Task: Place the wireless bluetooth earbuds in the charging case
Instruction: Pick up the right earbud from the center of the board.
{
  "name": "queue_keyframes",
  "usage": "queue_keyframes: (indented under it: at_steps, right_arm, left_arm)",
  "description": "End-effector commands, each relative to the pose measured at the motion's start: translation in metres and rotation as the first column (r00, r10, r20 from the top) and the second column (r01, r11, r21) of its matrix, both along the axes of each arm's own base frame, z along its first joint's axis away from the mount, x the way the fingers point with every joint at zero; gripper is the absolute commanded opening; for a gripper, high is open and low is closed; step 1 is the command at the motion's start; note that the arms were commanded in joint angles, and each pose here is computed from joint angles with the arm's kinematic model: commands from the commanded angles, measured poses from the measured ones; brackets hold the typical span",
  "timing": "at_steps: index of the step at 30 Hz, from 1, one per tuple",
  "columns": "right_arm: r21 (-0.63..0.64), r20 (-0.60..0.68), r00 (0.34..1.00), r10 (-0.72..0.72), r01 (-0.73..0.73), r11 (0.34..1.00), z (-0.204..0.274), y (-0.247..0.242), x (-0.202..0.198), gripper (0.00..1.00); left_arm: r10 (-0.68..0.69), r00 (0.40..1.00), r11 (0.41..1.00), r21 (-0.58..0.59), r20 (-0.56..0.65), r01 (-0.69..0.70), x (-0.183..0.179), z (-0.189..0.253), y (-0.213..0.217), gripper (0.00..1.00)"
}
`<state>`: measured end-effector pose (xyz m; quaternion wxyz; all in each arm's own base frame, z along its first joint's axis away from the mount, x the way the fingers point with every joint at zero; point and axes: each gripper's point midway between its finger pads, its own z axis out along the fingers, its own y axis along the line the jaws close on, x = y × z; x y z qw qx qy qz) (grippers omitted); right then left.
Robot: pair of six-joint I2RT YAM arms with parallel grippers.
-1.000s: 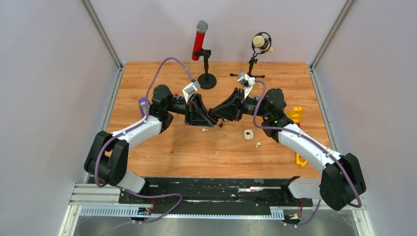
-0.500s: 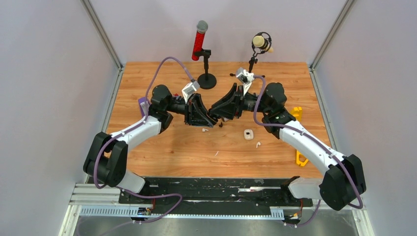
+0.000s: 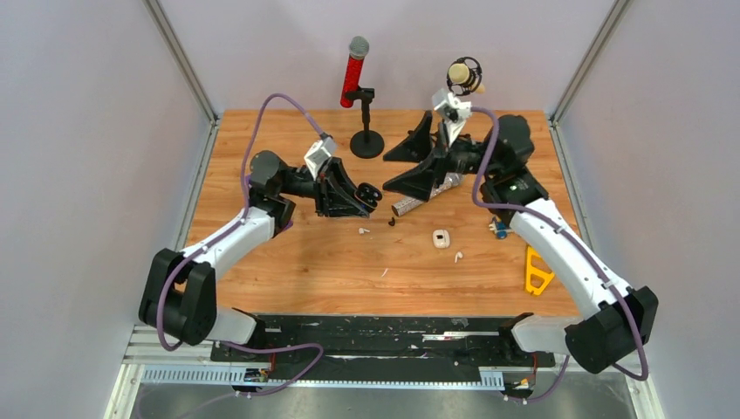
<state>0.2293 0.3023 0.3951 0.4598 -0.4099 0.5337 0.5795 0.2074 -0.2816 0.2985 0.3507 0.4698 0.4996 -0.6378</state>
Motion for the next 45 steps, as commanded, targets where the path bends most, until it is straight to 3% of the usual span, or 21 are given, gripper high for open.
queue_keyframes:
  at_steps: [1, 2, 9, 12, 17, 23, 28, 34, 45]
  right_arm:
    - [-0.015, 0.212, 0.977, -0.001, 0.004, 1.000, 0.040, -0.021, -0.006, 0.93]
    - [-0.026, 0.239, 0.971, -0.021, 0.028, 0.999, 0.036, -0.024, -0.002, 0.99]
    - [-0.255, 0.328, 0.935, -0.138, 0.228, 0.940, -0.087, -0.039, 0.047, 1.00]
    - [-0.387, 0.264, 0.953, -0.149, 0.246, 0.889, -0.146, -0.044, 0.063, 0.96]
    - [-0.495, 0.073, 0.971, -0.227, 0.233, 0.837, -0.203, -0.039, 0.077, 0.83]
    - [-0.597, 0.004, 0.936, -0.352, 0.284, 0.750, -0.250, -0.029, 0.093, 0.83]
    - [-0.669, -0.056, 0.871, -0.488, 0.330, 0.666, -0.281, -0.034, 0.108, 0.82]
    - [-0.748, -0.082, 0.788, -0.610, 0.356, 0.560, -0.308, -0.050, 0.112, 0.76]
    - [-0.811, -0.145, 0.726, -0.672, 0.303, 0.501, -0.350, -0.055, 0.110, 0.67]
  left_arm:
    - [0.074, 0.986, 0.996, -0.062, 0.147, -0.066, -0.002, 0.032, 0.021, 0.00]
    - [0.097, 0.984, 0.994, -0.064, 0.151, -0.088, 0.001, 0.033, 0.026, 0.00]
    - [0.187, 0.955, 0.982, -0.078, 0.229, -0.174, -0.001, 0.050, 0.053, 0.00]
    - [0.239, 0.942, 0.971, -0.088, 0.237, -0.224, 0.004, 0.055, 0.061, 0.00]
    - [0.339, 0.925, 0.940, -0.089, 0.174, -0.328, 0.017, 0.059, 0.071, 0.00]
    - [0.403, 0.915, 0.915, -0.017, 0.019, -0.402, 0.032, 0.036, 0.072, 0.00]
    - [0.375, 0.916, 0.927, 0.081, -0.141, -0.367, 0.036, 0.020, 0.070, 0.00]
    - [0.379, 0.918, 0.925, 0.077, -0.113, -0.372, 0.023, 0.007, 0.073, 0.00]
    - [0.417, 0.908, 0.908, 0.075, -0.050, -0.412, 0.015, -0.002, 0.077, 0.00]
